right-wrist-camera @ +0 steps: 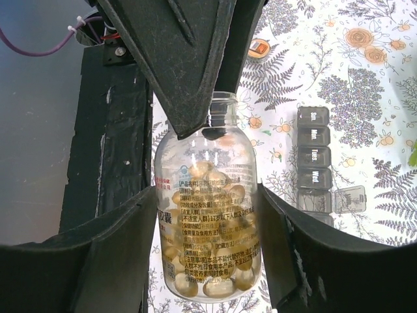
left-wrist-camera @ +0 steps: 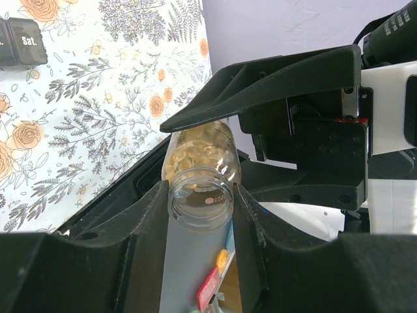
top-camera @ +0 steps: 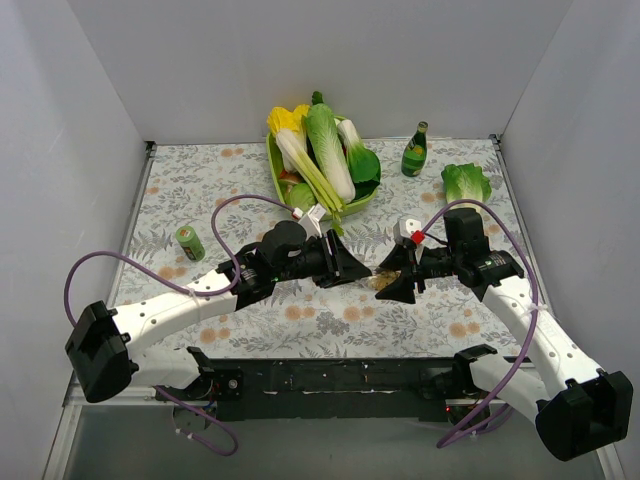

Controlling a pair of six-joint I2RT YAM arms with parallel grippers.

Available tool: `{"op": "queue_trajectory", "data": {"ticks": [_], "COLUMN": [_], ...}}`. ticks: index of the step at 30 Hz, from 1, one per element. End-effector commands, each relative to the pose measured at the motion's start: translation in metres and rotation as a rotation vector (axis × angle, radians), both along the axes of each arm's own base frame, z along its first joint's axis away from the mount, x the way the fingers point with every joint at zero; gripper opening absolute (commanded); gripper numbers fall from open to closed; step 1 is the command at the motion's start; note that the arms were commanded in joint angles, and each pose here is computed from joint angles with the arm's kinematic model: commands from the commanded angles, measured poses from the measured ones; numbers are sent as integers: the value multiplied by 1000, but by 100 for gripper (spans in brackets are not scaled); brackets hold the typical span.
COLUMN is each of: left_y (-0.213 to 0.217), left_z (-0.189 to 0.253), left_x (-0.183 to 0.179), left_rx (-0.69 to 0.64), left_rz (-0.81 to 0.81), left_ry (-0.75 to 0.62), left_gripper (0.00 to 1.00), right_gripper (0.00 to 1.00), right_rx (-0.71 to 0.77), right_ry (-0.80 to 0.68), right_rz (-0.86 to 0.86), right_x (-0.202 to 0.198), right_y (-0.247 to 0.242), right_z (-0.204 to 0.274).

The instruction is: Sort the pills into containers

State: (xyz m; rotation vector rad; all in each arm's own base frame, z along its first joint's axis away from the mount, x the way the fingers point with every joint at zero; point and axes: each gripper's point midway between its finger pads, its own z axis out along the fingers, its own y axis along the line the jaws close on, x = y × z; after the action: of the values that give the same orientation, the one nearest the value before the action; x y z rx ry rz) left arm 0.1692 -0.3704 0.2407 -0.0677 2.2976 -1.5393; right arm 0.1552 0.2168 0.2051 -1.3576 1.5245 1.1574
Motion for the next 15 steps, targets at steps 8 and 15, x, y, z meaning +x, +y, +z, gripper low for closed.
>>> {"op": "queue_trajectory", "data": {"ticks": [8,15], "left_y": [1,-1], "left_z": [36,37], "left_x": [-1,-2], "left_rx": [-80,-93], "left_rz": [1,-6], "left_ry": [-61,-49], "left_gripper": [0,0], "right_gripper": [63,33], "right_rx": [25,33], "right_ry": [-39,-32], "right_rz": [12,18], "right_x": [1,0], "right_y": [1,2], "right_z": [13,14]}}
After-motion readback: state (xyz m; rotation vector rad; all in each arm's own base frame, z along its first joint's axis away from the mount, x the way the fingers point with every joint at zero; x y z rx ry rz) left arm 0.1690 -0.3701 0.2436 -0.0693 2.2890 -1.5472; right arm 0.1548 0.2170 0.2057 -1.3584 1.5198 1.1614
